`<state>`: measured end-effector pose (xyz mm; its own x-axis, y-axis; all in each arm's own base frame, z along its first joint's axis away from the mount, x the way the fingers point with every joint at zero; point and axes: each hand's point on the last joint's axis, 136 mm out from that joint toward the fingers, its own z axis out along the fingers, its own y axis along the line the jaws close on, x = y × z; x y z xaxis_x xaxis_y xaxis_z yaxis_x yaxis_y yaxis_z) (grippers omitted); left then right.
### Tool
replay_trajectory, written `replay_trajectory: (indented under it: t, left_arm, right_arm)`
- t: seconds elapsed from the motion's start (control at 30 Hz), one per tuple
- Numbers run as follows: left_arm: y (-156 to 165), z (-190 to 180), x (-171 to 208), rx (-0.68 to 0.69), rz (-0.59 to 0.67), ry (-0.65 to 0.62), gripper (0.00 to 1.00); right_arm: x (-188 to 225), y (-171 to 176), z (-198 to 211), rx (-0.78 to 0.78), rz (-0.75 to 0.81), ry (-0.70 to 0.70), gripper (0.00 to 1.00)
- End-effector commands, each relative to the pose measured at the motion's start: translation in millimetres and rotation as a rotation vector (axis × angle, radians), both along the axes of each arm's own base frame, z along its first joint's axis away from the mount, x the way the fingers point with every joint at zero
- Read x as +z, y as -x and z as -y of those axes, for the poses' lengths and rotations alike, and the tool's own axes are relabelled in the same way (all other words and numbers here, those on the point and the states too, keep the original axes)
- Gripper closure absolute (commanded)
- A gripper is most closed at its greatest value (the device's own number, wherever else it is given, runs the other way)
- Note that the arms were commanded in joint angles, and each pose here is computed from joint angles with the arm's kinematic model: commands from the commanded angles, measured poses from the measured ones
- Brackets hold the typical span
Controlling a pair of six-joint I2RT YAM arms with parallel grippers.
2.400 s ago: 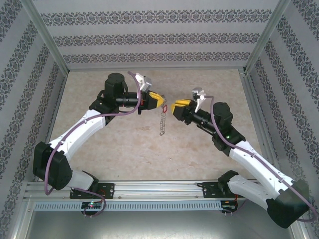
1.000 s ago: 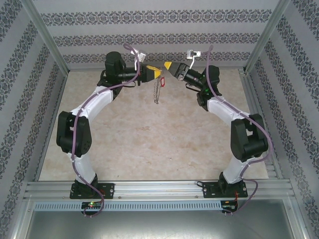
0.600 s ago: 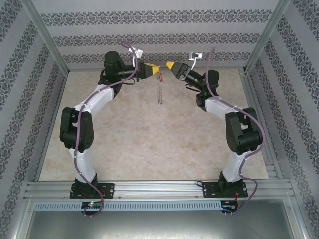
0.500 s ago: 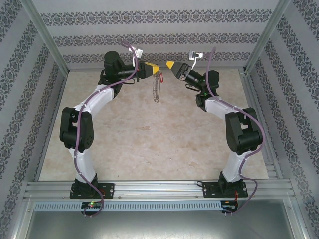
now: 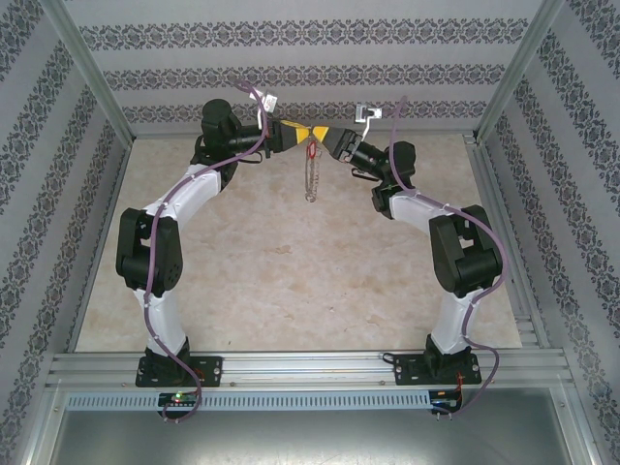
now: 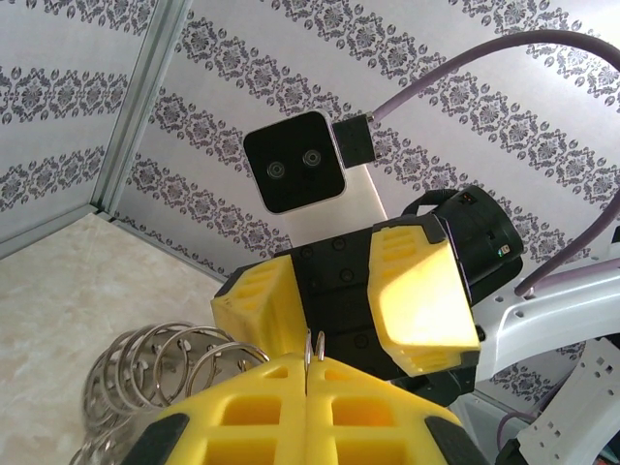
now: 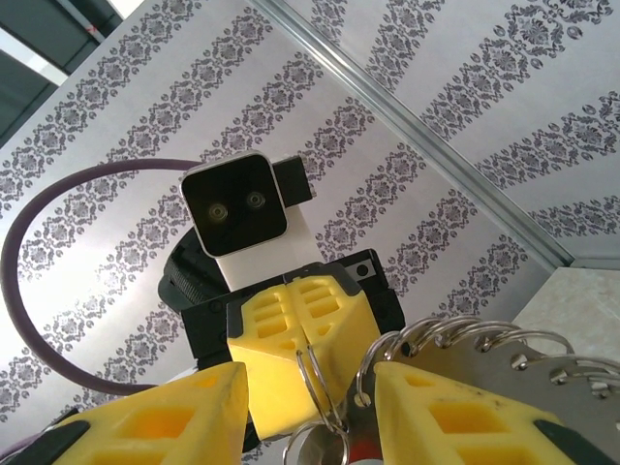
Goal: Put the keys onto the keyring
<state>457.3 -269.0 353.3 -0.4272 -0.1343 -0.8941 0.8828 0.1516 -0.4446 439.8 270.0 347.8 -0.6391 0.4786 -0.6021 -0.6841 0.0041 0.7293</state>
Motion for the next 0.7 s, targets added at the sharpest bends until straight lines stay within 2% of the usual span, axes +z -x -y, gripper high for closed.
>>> replay_trajectory:
  t: [0.0,0.2,0.67]
  left_arm:
    - [0.5,-4.8,23.5,0.006,0.085,0.024,1.0]
    - [0.6,-4.7,24.6,0.006,0.083,0.026,1.0]
    - [0.1,-4.5,24.8,0.01,0.079,0.028,1.0]
  right_arm:
    - [16.3,9.3,-3.0,0.024,0.077,-0.015,0.61]
    - [17.8,10.7,-4.4,0.03,0.076,-0.018,0.67]
    - [15.8,14.2,-11.0,0.052,0.073,-0.012,0.68]
